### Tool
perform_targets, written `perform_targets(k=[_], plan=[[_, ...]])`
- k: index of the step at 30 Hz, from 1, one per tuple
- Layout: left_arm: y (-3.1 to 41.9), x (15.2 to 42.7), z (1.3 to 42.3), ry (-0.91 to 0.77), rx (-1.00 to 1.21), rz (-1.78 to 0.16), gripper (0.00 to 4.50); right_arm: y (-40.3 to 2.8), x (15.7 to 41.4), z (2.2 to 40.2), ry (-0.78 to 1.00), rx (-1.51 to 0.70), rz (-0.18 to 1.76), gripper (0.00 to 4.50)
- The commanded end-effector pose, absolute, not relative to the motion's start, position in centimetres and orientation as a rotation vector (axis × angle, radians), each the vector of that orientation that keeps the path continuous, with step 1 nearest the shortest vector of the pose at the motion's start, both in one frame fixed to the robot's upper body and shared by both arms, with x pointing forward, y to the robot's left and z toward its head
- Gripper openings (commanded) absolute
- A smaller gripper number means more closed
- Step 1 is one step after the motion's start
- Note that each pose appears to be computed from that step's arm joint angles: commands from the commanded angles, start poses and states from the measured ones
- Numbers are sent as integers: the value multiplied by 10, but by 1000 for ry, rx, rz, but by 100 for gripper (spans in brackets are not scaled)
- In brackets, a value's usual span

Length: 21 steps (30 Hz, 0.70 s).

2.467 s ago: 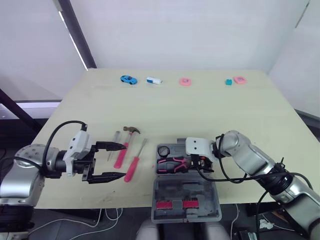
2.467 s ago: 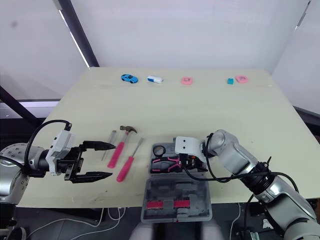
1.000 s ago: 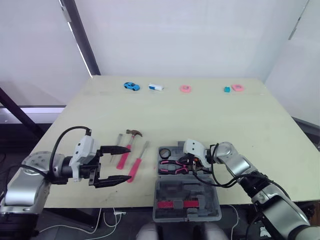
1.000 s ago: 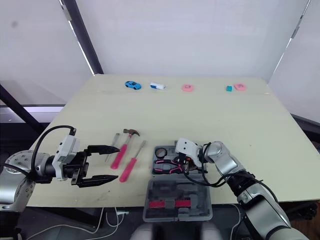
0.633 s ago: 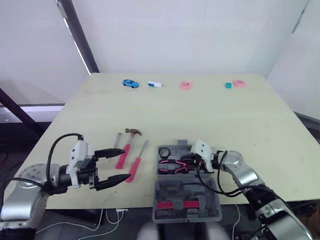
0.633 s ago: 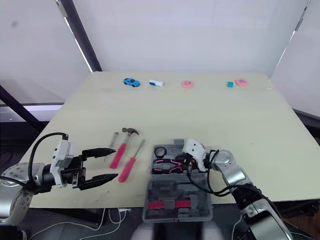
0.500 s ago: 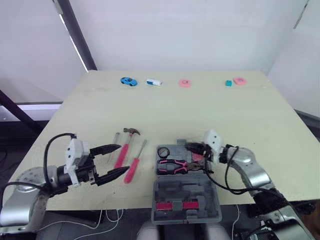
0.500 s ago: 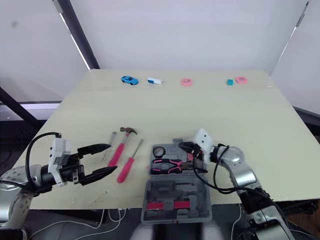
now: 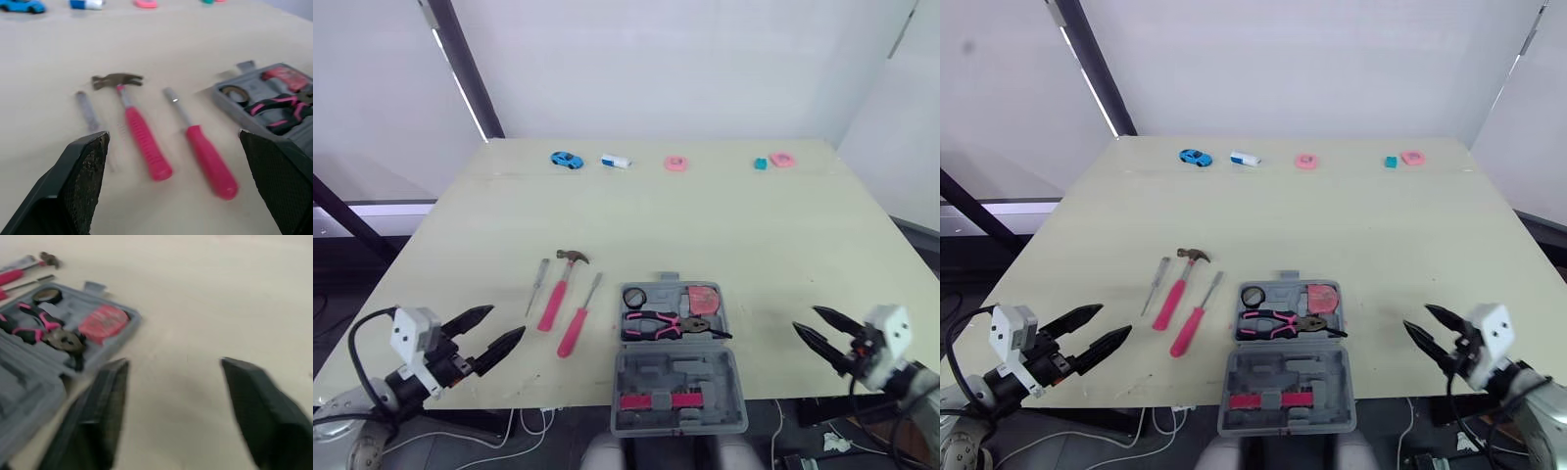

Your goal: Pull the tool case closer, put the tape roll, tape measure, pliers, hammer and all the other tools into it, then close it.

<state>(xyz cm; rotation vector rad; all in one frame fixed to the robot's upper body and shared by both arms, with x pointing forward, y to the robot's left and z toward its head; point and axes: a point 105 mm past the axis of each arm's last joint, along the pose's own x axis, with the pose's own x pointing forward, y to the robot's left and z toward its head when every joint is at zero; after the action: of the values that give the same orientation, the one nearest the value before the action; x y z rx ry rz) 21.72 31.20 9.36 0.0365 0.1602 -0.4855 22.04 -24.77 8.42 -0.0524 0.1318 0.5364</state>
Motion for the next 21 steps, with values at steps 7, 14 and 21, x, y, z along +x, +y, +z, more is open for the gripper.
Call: perform_targets(k=[7,14,21], plan=[[360,191,78,219,55,-336,450,-305,169,75,150,-32,330,442],[338,187,72,259,59,-454,450,-304,172,68,197,-16,368,442],[283,196,73,303,112,-748,450,-268,202,68,277,-141,574,442]])
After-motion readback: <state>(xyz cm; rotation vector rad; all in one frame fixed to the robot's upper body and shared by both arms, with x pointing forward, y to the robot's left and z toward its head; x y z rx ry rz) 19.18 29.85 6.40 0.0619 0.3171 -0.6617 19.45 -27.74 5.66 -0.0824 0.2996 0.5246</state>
